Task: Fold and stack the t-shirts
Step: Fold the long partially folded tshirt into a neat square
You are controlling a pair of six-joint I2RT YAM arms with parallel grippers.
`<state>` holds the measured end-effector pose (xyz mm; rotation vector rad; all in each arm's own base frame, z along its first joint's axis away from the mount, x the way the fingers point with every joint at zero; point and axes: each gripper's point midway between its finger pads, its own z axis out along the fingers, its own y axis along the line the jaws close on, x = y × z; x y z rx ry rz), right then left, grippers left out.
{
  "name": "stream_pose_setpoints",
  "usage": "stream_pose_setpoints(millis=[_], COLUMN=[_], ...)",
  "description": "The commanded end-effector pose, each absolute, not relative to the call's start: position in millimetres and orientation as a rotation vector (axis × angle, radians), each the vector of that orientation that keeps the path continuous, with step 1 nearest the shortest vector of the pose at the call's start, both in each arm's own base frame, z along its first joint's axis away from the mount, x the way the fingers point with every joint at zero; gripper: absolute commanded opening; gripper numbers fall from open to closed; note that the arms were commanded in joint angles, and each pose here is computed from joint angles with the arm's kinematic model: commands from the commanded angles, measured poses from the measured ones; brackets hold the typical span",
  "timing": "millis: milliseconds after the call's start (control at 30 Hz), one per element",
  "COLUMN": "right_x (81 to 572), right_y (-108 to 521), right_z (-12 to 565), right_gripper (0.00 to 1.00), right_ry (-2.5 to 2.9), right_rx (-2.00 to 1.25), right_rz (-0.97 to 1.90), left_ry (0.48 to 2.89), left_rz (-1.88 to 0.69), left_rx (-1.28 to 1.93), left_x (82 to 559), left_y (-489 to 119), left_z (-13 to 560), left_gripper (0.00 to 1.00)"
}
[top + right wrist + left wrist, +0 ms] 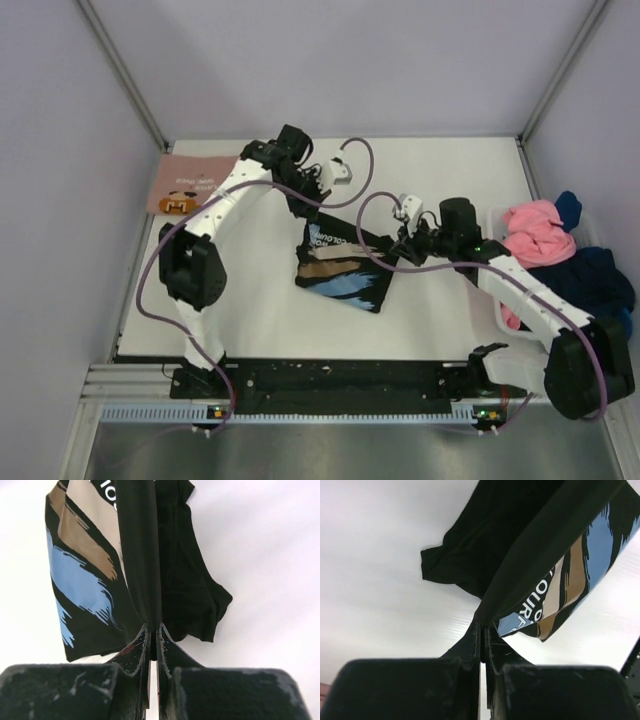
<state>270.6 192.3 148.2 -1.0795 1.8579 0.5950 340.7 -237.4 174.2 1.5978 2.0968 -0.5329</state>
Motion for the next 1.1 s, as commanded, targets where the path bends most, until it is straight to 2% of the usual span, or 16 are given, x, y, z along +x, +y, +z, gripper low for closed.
stream_pose_setpoints(millis=[0,267,600,633,733,767,800,933,1067], right_x=[307.7,347.3,390.3,394.9,414.0,418.6,425.4,438.7,425.3], right_y=[189.7,165.4,145.5,142.3,132.4,127.9,124.7,111.4,112.7], right_z=[156.9,122.3,75.2,70.4,61.6,55.8,56.5,72.3,96.9], right_gripper=[0.00,0.00,0.00,0.04,0.18,0.29,0.34,0.47,0.53], right_ry=[1.828,1.977,2.176,2.199,2.265,2.298,2.312,2.369,2.400], right_rx=[-0.980,-0.824,-0.652,-0.628,-0.551,-0.526,-0.494,-0.337,-0.146], right_rz=[0.614,0.535,0.380,0.356,0.271,0.238,0.212,0.168,0.241], left_ry=[2.155,2.261,2.277,2.273,2.279,2.269,2.264,2.267,2.328], left_rz=[-0.551,-0.409,-0.188,-0.176,-0.117,-0.100,-0.078,-0.068,-0.297], left_rx=[1.509,1.400,1.279,1.264,1.168,1.137,1.093,0.869,0.691], left_x=[374.9,427.1,476.9,481.6,499.1,505.5,511.4,522.8,491.8], left_y=[-245.9,-248.3,-243.1,-244.5,-242.2,-242.6,-240.9,-225.1,-219.7], left_z=[169.6,123.9,89.7,88.1,89.2,95.5,102.4,134.5,150.2], left_gripper=[0.00,0.00,0.15,0.18,0.37,0.42,0.46,0.53,0.59])
